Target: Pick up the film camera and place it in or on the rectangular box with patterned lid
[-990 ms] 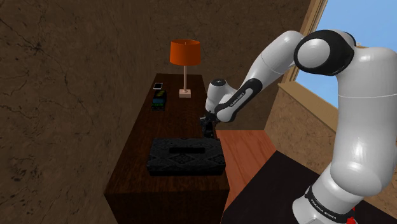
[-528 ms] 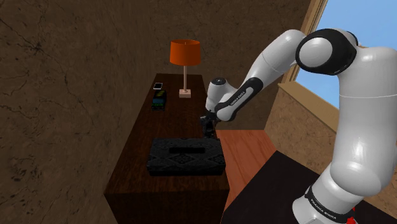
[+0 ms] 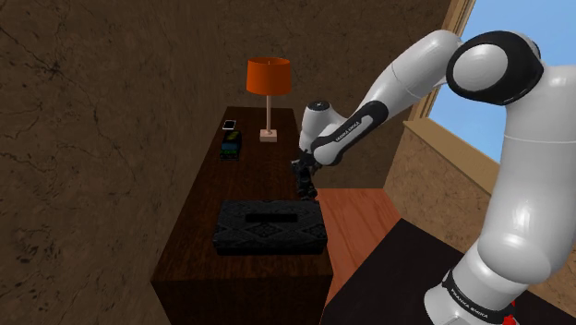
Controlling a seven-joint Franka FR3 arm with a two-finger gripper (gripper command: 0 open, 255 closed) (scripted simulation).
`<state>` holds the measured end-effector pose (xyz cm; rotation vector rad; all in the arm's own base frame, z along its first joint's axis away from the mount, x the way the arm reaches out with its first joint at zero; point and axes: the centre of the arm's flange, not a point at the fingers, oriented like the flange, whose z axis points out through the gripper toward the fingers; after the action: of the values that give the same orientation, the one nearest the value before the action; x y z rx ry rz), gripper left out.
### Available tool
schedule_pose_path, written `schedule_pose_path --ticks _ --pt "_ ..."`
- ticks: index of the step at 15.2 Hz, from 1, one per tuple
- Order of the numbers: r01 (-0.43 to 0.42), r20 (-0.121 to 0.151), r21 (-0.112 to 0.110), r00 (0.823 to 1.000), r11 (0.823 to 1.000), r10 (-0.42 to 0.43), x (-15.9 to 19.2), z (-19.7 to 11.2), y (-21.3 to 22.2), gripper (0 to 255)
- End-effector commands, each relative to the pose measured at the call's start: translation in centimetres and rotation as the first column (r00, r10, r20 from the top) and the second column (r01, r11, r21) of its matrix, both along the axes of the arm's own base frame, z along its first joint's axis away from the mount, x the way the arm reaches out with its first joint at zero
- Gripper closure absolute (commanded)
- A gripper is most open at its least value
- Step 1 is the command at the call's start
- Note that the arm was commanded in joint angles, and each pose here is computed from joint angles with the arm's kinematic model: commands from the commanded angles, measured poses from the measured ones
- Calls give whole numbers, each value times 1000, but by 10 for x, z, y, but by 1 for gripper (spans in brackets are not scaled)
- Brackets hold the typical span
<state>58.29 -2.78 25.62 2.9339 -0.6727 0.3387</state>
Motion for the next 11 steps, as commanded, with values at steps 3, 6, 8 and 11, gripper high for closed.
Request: schedule_pose_path --ticks 3,6,8,11 --pt "0 1 0 1000 1000 0 0 22 0 255" --pt "0 1 0 1000 1000 0 0 38 0 255" --pt "0 1 0 1000 1000 0 0 48 0 255" --pt "0 1 0 1000 1000 0 0 64 0 255"
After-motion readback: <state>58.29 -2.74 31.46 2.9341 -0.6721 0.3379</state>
